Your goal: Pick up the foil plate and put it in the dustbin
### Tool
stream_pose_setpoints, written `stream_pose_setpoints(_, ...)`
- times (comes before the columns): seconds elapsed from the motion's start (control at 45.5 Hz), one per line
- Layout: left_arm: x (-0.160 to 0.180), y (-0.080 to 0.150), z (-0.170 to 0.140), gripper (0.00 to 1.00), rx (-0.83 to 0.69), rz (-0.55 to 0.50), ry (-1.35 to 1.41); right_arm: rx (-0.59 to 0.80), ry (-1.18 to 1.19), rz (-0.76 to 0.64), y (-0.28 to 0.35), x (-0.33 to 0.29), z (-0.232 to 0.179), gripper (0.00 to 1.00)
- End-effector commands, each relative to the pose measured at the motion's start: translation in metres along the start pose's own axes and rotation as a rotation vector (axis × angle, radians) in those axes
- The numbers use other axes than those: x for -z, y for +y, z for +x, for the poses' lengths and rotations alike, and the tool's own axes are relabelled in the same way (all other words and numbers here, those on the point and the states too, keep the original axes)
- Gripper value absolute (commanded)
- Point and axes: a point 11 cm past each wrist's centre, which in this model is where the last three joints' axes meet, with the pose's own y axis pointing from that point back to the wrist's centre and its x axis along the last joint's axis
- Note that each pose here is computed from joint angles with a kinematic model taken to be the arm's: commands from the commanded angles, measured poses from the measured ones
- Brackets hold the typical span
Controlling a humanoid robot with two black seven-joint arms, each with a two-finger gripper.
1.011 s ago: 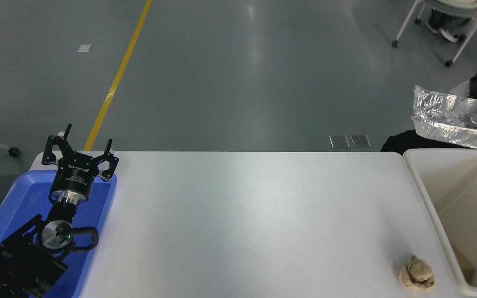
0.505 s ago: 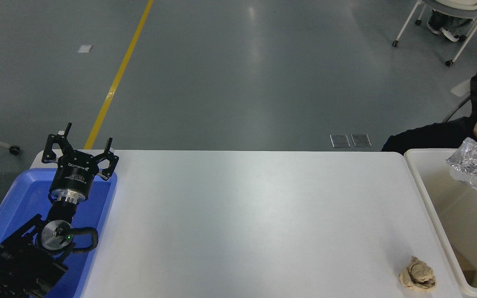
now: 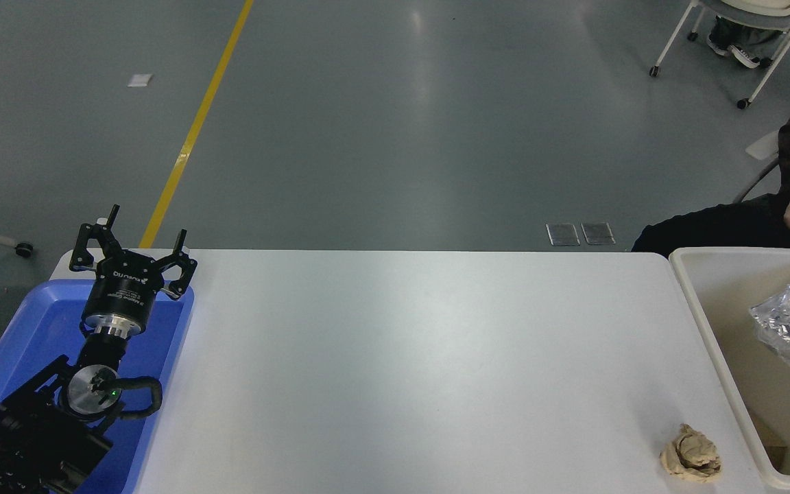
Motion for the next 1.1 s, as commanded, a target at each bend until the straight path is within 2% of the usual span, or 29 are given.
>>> stream_pose_setpoints(0.0, 0.0, 0.0, 0.0, 1.0, 0.0, 0.0, 0.0, -0.011, -0.016, 0.006, -0.002, 0.001, -0.007, 1.0)
stream_pose_setpoints(0.22, 0.0, 0.0, -0.001, 1.0, 0.003, 0.003, -0.001, -0.027, 0.017, 0.074, 0.004, 0.042, 0.014, 1.0)
stream_pose_setpoints(0.462, 0.001, -0.002, -0.003, 1.0, 0.011, 0.008, -0.002, -0.112, 0.264, 0.169, 0.035, 0.112, 0.084, 1.0)
stream_pose_setpoints(0.637, 0.001, -0.001, -0.003, 1.0, 0.011, 0.009, -0.002, 0.035, 0.303, 0.306, 0.092, 0.18, 0.106, 1.0)
stream_pose_setpoints(0.835, 0.001, -0.001, -0.003, 1.0, 0.011, 0.009, -0.002, 0.192, 0.565, 0.506, 0.186, 0.26, 0.08, 1.0)
stream_pose_setpoints(0.967, 0.001, -0.002, -0.003, 1.0, 0.011, 0.008, -0.002, 0.262, 0.753, 0.559, 0.248, 0.302, 0.058, 1.0)
stream_pose_setpoints(1.077, 0.001, -0.002, -0.003, 1.0, 0.011, 0.008, -0.002, 0.44, 0.835, 0.577, 0.29, 0.318, 0.023, 1.0)
